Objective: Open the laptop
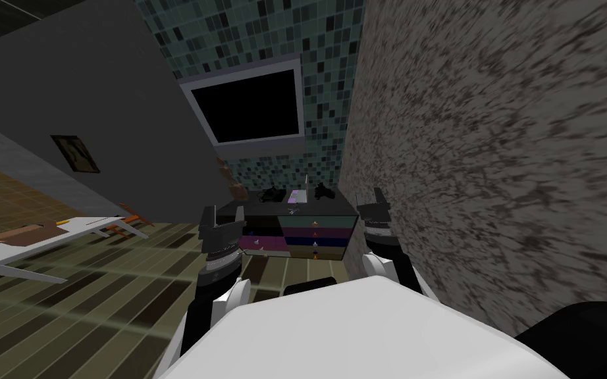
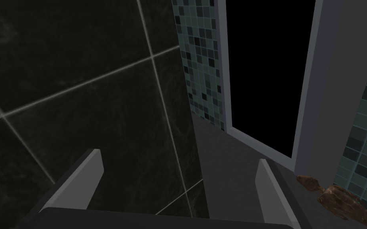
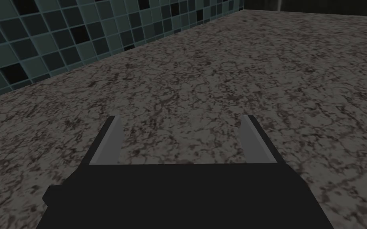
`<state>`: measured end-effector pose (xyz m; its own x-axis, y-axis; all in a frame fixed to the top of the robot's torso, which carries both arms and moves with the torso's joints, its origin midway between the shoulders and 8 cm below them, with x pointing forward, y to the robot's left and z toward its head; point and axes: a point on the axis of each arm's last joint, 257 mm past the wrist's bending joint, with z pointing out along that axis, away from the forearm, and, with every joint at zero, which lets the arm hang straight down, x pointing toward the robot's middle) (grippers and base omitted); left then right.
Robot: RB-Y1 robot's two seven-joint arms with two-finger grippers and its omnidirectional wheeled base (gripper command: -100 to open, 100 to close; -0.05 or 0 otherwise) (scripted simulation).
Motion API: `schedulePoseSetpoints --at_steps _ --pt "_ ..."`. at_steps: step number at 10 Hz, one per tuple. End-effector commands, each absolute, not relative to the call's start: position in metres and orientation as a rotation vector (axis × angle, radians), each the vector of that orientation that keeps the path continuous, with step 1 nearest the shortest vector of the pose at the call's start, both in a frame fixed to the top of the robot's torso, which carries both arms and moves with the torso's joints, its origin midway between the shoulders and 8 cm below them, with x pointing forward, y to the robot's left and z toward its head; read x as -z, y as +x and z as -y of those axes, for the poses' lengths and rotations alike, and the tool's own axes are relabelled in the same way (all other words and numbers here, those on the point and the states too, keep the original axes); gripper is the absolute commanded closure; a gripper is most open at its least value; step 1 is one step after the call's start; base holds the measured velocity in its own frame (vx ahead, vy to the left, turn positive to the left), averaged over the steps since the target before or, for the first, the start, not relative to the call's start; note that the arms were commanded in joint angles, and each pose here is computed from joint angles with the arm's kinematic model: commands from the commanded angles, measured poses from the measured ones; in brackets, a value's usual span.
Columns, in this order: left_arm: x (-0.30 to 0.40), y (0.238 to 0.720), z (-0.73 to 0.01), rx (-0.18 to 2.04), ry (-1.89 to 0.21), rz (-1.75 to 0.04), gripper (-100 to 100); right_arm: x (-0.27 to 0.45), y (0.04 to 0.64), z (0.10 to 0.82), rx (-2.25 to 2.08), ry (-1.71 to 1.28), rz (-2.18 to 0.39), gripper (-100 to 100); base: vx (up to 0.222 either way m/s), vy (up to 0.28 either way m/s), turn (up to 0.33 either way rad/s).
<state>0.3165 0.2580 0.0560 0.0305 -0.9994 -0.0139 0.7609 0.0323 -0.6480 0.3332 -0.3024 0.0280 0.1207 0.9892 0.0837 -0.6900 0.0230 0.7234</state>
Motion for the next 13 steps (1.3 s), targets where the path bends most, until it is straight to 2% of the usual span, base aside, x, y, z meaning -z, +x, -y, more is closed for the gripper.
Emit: schedulePoseSetpoints --at_steps 1,9,10,13 --pt "-0.056 0.317 -0.258 1.466 -0.547 -0.551 0 -0.028 0.333 0.302 -1.396 0.722 -0.524 0 0.0 0.0 0.0" --pt "-0.056 0.316 -0.258 1.466 -0.547 -0.551 0 -0.028 0.333 0.302 -1.396 0.722 -0.523 0 0.0 0.0 0.0" --pt "-0.056 0.316 -0.258 1.466 -0.547 -0.551 0 -0.021 0.336 0.303 -1.368 0.708 -0.581 -100 0.015 0.02 0.031" --pt "-0.056 0.317 -0.258 1.466 -0.548 -0.551 0 0.007 0.343 0.315 -1.248 0.692 -0.744 -100 0.02 0.054 0.061"
